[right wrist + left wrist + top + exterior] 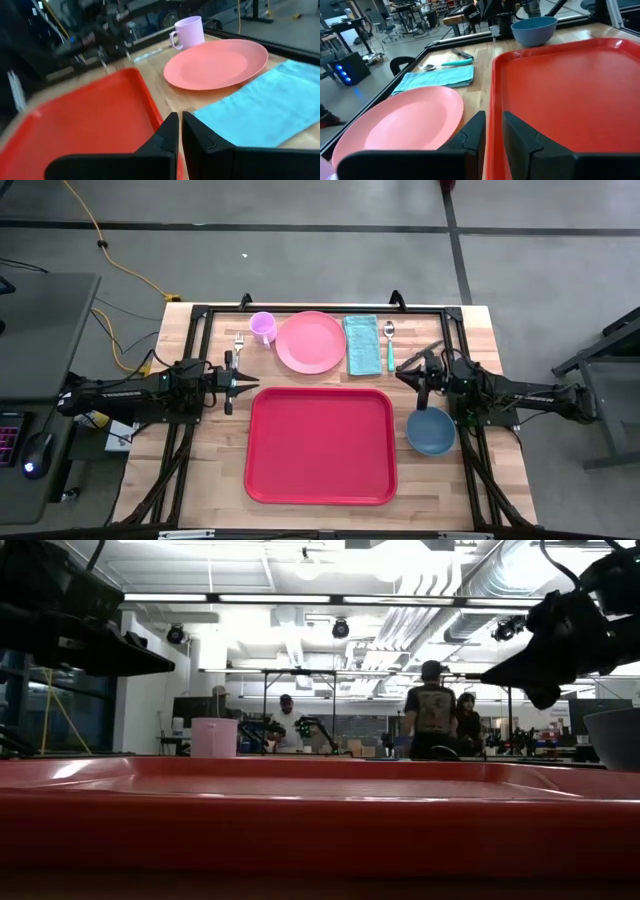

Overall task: Set up tray
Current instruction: Put the pink mug on the red serving tray

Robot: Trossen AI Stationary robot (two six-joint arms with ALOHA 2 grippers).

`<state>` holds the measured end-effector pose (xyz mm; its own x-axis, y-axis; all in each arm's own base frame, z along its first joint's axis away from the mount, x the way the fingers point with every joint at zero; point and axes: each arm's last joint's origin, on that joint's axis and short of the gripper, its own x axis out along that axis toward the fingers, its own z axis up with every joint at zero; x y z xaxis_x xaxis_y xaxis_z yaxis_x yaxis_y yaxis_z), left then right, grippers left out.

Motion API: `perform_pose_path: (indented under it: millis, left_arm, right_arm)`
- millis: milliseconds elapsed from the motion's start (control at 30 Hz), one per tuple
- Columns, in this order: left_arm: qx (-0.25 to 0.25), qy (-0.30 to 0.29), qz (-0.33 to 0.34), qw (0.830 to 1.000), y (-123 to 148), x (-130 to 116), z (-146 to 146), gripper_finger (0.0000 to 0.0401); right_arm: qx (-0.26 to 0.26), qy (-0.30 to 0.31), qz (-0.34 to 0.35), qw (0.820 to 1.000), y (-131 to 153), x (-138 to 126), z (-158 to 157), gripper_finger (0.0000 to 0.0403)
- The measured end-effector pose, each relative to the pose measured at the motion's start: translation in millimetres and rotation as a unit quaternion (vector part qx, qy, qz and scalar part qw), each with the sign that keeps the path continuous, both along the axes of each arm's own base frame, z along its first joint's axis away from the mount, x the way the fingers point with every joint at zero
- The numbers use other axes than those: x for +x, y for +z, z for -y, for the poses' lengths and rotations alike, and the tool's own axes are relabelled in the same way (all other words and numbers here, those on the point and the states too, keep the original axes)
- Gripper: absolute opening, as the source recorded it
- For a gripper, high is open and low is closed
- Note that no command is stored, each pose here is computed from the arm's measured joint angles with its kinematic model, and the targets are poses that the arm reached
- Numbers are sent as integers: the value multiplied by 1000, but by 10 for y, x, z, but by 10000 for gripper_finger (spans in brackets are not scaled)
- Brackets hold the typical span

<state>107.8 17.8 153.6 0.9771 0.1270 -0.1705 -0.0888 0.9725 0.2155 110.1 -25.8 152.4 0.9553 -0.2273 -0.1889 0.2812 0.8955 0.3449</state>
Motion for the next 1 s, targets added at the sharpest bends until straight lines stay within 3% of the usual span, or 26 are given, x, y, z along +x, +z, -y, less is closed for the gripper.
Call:
perform_pose_path:
  millis: [100, 367, 500, 833, 1000]
  left_arm:
    - [1, 0, 0, 1000, 0, 0, 0, 95]
    - [1, 0, 4, 1000, 8, 1, -1, 95]
    - [8, 4, 37, 999, 73, 9, -4, 95]
    - [35, 11, 160, 987, 430, -5, -6, 95]
    - [102, 20, 200, 974, 785, -63, 1, 95]
  right_arm:
    - [38, -7, 17, 999, 14, 3, 0, 0]
    - [47, 6, 31, 998, 39, 8, -6, 0]
    - [44, 26, 63, 997, 102, 18, -16, 0]
    - [9, 35, 193, 980, 365, 4, -20, 0]
    - [-22, 25, 213, 976, 626, -10, -17, 0]
